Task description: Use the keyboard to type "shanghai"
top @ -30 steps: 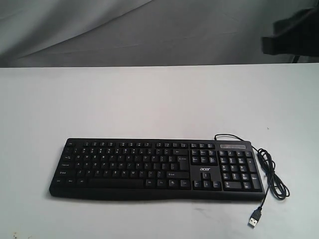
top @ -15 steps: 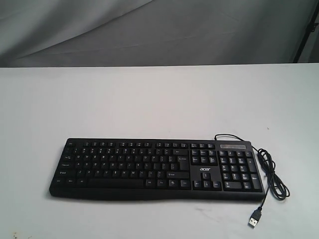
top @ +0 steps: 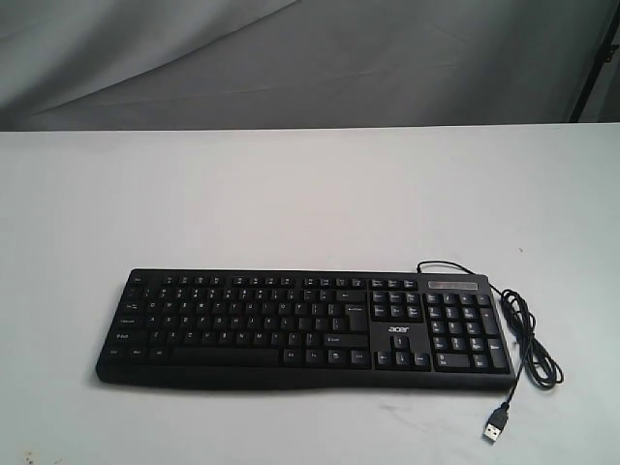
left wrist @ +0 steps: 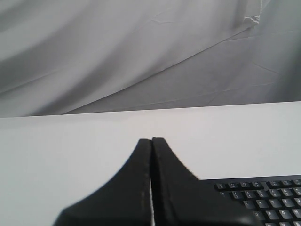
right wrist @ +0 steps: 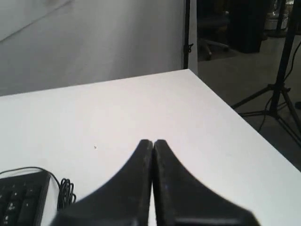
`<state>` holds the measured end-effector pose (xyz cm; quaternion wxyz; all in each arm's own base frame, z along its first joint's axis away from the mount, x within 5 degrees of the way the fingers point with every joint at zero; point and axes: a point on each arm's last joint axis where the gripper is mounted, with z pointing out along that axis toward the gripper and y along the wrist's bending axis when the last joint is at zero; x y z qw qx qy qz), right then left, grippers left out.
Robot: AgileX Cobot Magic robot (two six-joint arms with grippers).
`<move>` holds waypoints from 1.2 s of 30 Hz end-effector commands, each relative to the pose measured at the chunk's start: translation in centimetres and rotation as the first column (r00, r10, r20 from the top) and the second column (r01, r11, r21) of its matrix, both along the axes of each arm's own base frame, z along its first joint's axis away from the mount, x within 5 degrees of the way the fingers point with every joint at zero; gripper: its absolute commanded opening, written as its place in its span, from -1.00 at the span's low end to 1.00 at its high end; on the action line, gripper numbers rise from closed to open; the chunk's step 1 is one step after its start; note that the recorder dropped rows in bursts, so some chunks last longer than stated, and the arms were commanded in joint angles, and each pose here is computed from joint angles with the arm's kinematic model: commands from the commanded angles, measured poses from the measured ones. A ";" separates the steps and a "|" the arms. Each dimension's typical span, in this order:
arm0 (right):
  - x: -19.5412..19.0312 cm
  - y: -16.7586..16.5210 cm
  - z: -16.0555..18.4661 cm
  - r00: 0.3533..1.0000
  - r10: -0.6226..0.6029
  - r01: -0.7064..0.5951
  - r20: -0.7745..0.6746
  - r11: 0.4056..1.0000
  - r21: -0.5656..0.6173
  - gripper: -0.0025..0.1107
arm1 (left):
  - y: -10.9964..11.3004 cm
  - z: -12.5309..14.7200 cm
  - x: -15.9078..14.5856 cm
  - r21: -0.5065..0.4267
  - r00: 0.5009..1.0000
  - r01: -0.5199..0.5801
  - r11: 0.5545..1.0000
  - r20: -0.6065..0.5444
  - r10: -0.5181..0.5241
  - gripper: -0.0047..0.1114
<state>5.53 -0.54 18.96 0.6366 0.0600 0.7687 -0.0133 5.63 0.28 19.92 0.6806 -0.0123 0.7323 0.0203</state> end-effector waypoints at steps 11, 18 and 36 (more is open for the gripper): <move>-0.2 -0.1 -0.7 0.998 -0.029 0.029 -0.064 1.000 -0.001 -0.96 | 0.0 0.0 0.0 -0.002 1.000 0.006 1.000 0.007 -0.006 -0.92; -0.2 -0.1 -0.7 0.998 -0.029 0.029 -0.064 1.000 -0.001 -0.96 | 0.0 0.0 0.0 -0.002 1.000 0.006 1.000 0.007 -0.006 -0.92; -0.2 -0.1 -0.7 0.998 -0.030 0.030 -0.064 1.000 0.004 -0.96 | 0.0 0.0 0.0 -0.002 1.000 0.006 1.000 0.007 -0.006 -0.92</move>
